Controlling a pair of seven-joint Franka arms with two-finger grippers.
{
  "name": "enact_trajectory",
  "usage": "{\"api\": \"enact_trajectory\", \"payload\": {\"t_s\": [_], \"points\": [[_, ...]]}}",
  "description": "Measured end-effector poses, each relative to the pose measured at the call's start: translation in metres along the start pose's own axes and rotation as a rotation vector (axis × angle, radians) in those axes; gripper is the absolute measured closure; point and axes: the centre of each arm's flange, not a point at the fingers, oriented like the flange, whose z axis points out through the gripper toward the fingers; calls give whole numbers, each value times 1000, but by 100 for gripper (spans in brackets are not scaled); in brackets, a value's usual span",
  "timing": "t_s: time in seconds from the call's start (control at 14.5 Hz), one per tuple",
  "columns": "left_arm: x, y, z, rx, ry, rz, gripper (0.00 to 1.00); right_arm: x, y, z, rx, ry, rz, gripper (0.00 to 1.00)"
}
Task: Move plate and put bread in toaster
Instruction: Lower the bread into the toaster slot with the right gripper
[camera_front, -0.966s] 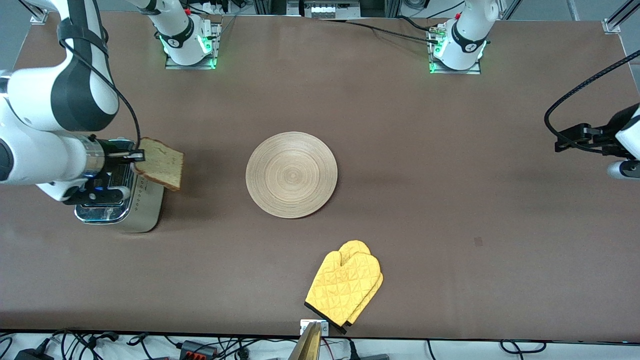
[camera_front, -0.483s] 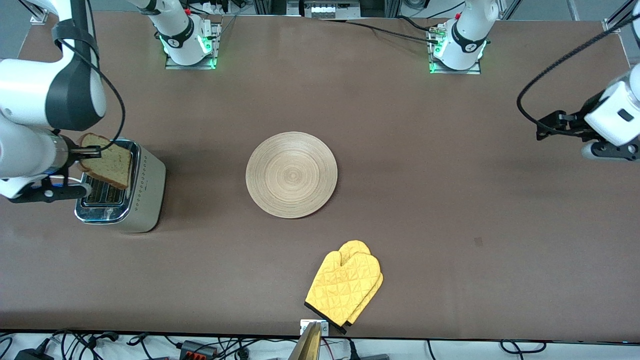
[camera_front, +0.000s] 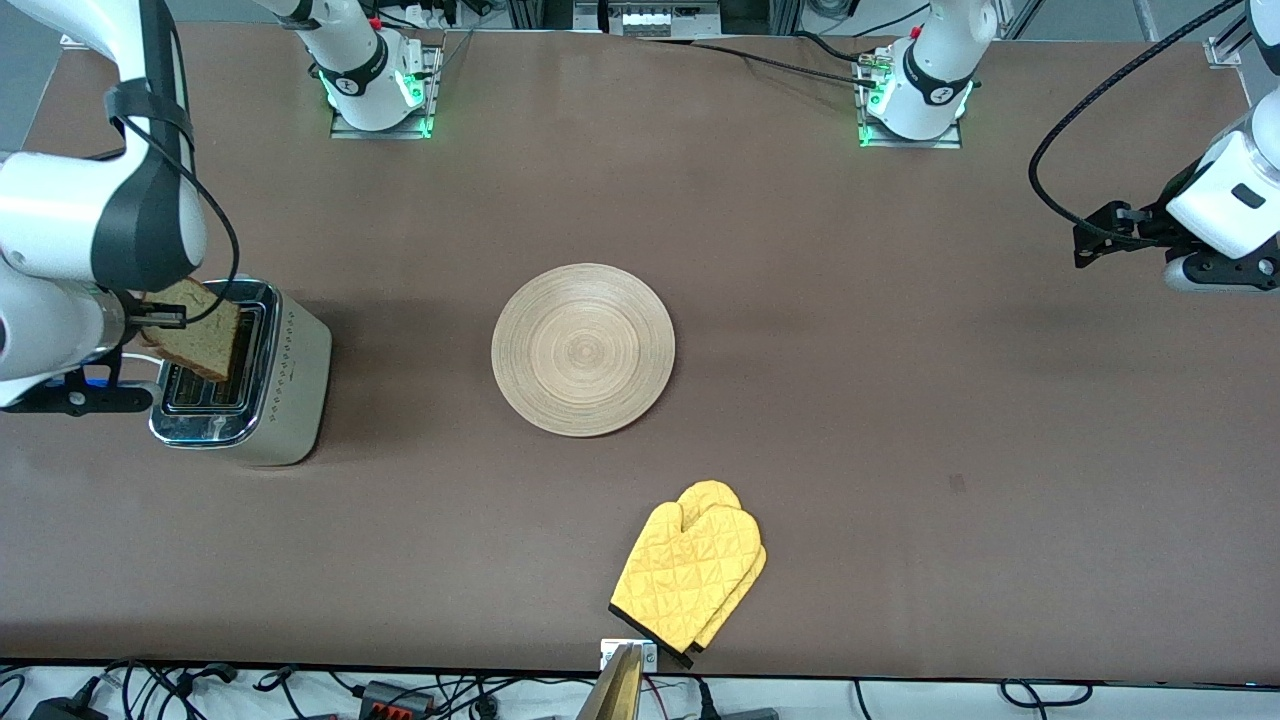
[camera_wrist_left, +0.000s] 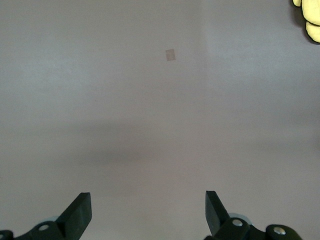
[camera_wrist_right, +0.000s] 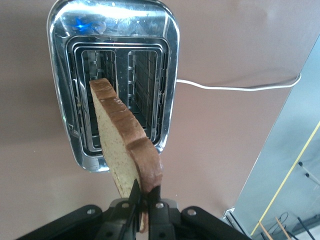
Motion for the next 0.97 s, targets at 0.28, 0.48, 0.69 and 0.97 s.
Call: {"api": "enact_trajectory", "payload": {"t_s": [0.28,0.48,0.69,0.97], "points": [[4,1,-9,-3,28,2,0,8,-4,9,-8,-14,8,92],[14,-2,-15,-10,47,0,0,13,-2,4,-7,31,10,92],[20,-3,-11,-14,41,0,0,14,-2,3,-8,45,10,92],[16,-3,-7,-15,-4,0,0,15,-3,4,-3,43,8,92]]}}
